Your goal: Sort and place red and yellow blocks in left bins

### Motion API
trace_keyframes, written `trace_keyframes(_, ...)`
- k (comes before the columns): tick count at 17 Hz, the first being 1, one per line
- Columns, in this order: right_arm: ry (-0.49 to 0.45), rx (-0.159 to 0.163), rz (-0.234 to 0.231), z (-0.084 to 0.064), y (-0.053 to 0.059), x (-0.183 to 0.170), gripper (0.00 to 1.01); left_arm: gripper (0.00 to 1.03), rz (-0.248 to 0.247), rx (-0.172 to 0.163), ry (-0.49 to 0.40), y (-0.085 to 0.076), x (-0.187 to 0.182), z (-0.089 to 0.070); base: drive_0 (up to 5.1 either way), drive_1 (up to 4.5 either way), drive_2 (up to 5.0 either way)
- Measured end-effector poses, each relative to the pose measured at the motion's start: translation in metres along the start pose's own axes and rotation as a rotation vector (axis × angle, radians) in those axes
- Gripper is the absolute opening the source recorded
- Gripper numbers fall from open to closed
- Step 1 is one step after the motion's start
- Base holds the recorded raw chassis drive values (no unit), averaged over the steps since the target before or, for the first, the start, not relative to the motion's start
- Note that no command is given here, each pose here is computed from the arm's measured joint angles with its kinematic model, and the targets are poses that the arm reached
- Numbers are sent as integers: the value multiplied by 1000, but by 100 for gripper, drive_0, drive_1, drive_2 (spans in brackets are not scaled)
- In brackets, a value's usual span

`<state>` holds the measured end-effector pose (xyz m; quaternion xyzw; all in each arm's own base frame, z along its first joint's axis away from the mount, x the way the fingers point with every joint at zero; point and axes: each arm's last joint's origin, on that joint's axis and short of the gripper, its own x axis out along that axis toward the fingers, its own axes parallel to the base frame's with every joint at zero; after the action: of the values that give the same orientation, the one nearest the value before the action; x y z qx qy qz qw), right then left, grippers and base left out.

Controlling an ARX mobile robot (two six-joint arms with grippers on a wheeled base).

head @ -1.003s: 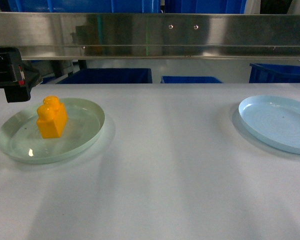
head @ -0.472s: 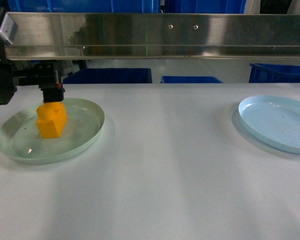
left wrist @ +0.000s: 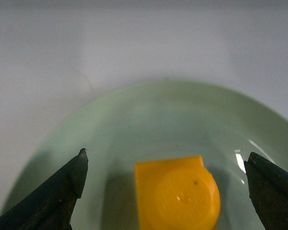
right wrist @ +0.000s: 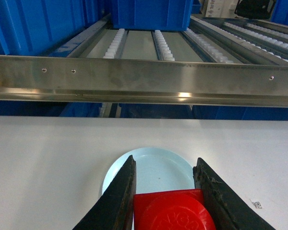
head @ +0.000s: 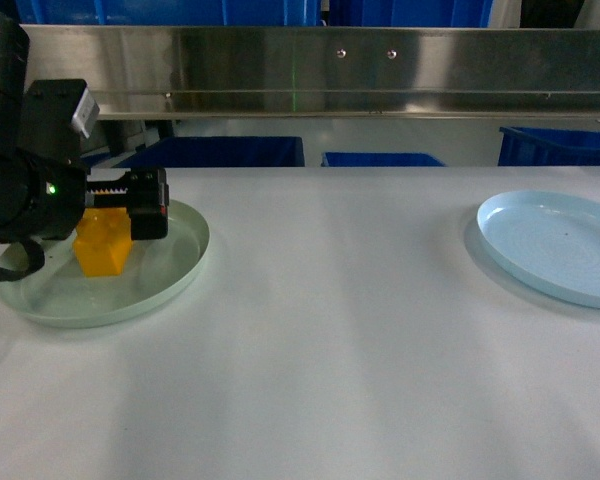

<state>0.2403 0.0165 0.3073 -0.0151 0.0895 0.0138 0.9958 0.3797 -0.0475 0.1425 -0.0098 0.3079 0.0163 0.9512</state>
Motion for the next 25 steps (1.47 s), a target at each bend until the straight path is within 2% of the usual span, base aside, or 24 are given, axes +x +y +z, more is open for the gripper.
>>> trace_keyframes(1, 0, 0, 0, 0, 0, 0, 29, 49, -4, 14, 46, -3, 4, -7, 0, 0, 0)
trace_keyframes(3, 0, 0, 0, 0, 0, 0, 29, 30, -9, 11, 30, -3, 4, -6, 0, 0, 0)
trace_keyframes(6, 0, 0, 0, 0, 0, 0, 29, 27, -32, 5, -24, -4, -4, 2, 0, 0, 0)
trace_keyframes(8, 0, 0, 0, 0, 0, 0, 29, 27, -70, 3, -98, -3, -18, 14, 0, 0, 0)
trace_keyframes(9, 0, 0, 0, 0, 0, 0, 29, 27, -102, 14, -184, -2, -33, 27, 0, 0, 0)
trace_keyframes(12, 0, 0, 0, 0, 0, 0, 29, 27, -158, 45, -305, 11, -76, 46, 0, 0, 0)
trace_keyframes(14, 0, 0, 0, 0, 0, 0, 29, 27, -142, 77, -345, 22, -108, 44, 0, 0, 0)
trace_keyframes(16, 0, 0, 0, 0, 0, 0, 29, 27, -125, 101, -341, 29, -133, 35, 0, 0, 0)
trace_keyframes(17, 0, 0, 1, 0, 0, 0, 29, 27, -128, 119, -332, 28, -145, 28, 0, 0, 0)
trace_keyframes(19, 0, -1, 4, 0, 1, 0, 29, 27, -137, 131, -319, 26, -163, 19, 0, 0, 0)
trace_keyframes(22, 0, -1, 4, 0, 1, 0, 29, 27, -131, 123, -312, 30, -194, 11, 0, 0, 0)
trace_keyframes(25, 0, -1, 4, 0, 1, 0, 29, 27, -72, 89, -333, 45, -194, 13, 0, 0, 0)
